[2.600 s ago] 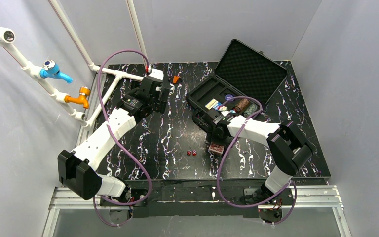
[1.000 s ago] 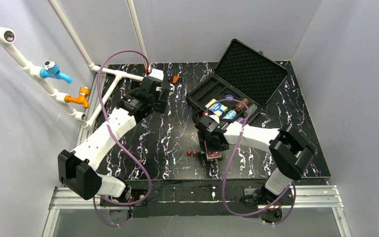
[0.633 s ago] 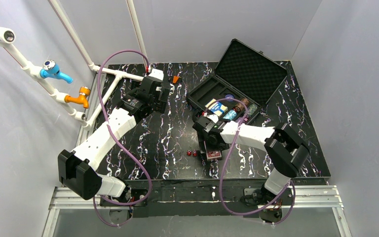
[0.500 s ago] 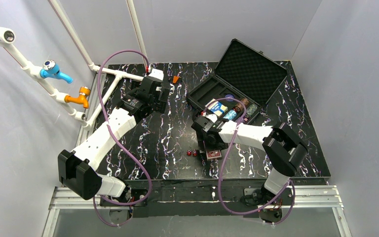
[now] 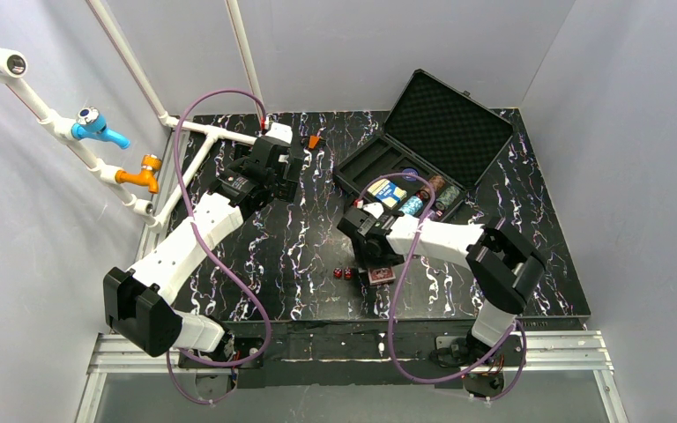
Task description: Pack up texas hold em set
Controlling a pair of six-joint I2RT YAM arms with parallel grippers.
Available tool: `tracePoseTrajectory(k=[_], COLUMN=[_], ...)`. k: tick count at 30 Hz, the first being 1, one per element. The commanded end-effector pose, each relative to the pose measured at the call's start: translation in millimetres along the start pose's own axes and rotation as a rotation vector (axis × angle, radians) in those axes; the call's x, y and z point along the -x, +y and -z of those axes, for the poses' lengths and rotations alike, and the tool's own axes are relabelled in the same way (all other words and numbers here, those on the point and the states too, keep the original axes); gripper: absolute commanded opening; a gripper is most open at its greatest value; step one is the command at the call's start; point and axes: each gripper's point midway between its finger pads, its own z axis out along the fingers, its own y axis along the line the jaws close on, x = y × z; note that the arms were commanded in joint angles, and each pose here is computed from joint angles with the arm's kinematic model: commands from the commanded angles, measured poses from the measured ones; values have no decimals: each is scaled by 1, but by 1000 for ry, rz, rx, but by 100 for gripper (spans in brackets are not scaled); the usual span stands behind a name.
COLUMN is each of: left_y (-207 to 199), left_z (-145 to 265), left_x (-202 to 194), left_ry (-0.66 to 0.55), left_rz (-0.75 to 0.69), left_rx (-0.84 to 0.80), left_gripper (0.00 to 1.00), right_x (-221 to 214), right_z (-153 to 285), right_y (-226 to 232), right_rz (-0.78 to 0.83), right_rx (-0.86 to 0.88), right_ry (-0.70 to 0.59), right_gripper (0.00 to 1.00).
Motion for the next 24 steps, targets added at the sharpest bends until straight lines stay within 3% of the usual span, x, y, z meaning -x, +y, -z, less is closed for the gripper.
tracePoseTrajectory(k=[1,16,24], left_y=[6,7,7], left_z=[3,5,5], left_x=[-4,-3,-4], left_ry=[8,2,1], left_rz=[-7,-1,0], left_rx=[17,18,15], left_gripper=[99,99,99], right_x=[24,122,173], right_z=[20,101,135], right_y=[2,13,-8], right_rz=[77,320,392], right_rx=[-9,113,90], right_ry=[-51,-433,-657], right_gripper=[50,43,41])
